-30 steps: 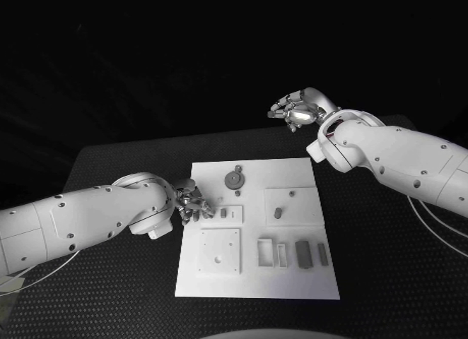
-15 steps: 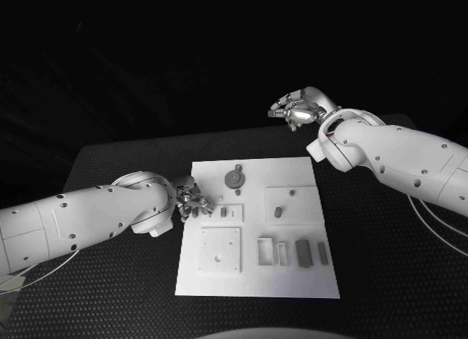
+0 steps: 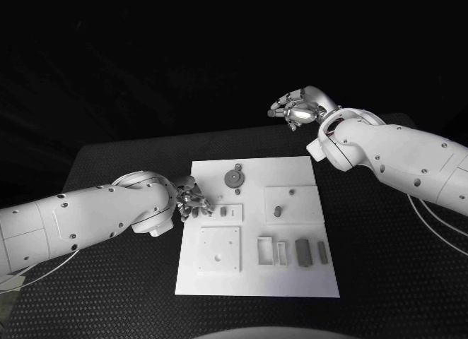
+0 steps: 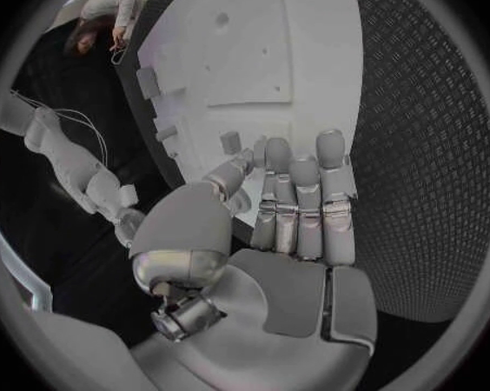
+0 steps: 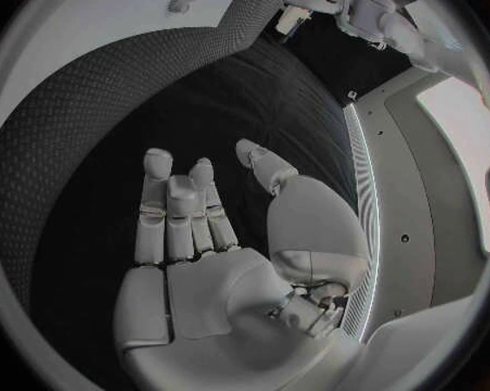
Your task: Assemble the parts on the task board
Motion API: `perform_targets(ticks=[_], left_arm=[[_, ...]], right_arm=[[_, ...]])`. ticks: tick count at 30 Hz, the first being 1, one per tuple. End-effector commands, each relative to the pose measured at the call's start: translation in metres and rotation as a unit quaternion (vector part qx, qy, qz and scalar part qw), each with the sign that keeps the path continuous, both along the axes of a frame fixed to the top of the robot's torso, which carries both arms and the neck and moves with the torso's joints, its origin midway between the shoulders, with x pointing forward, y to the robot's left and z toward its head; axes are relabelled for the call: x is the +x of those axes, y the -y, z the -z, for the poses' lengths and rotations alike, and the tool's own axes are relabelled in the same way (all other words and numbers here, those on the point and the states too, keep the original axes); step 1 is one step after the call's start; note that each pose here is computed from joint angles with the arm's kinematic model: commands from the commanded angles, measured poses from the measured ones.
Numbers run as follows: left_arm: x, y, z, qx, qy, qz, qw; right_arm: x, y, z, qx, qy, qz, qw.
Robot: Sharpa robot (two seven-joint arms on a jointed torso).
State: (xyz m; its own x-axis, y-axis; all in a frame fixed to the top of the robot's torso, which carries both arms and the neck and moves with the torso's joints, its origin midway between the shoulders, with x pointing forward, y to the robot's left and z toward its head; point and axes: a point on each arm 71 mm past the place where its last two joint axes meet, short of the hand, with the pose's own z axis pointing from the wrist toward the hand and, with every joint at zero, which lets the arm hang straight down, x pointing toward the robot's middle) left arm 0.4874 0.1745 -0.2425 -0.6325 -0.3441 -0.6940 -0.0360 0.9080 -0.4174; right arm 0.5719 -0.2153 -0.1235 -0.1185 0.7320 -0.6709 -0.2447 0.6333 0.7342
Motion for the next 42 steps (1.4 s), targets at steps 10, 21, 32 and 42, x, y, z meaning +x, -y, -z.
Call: perform_targets(ticks=[10, 21, 32, 42], left_arm=[[-0.0022, 0.0010, 0.0015, 0.019, -0.003, 0.009, 1.000], [-0.0019, 0.0031, 0.0018, 0.026, 0.001, 0.012, 1.000], [-0.0011, 0.0034, 0.0015, 0.033, 0.022, 0.006, 0.999], [-0.0030, 0.0056, 0.0028, 0.037, 0.015, 0.014, 0.999]], right_arm=[[-0.0006, -0.0011, 0.0004, 0.000, -0.002, -0.007, 1.000], [-0.0007, -0.0014, 0.0008, 0.001, -0.002, -0.007, 1.000], [-0.0008, -0.0011, 0.0011, 0.001, -0.003, -0.007, 1.000], [-0.0007, -0.0009, 0.0016, 0.001, -0.004, -0.007, 1.000]])
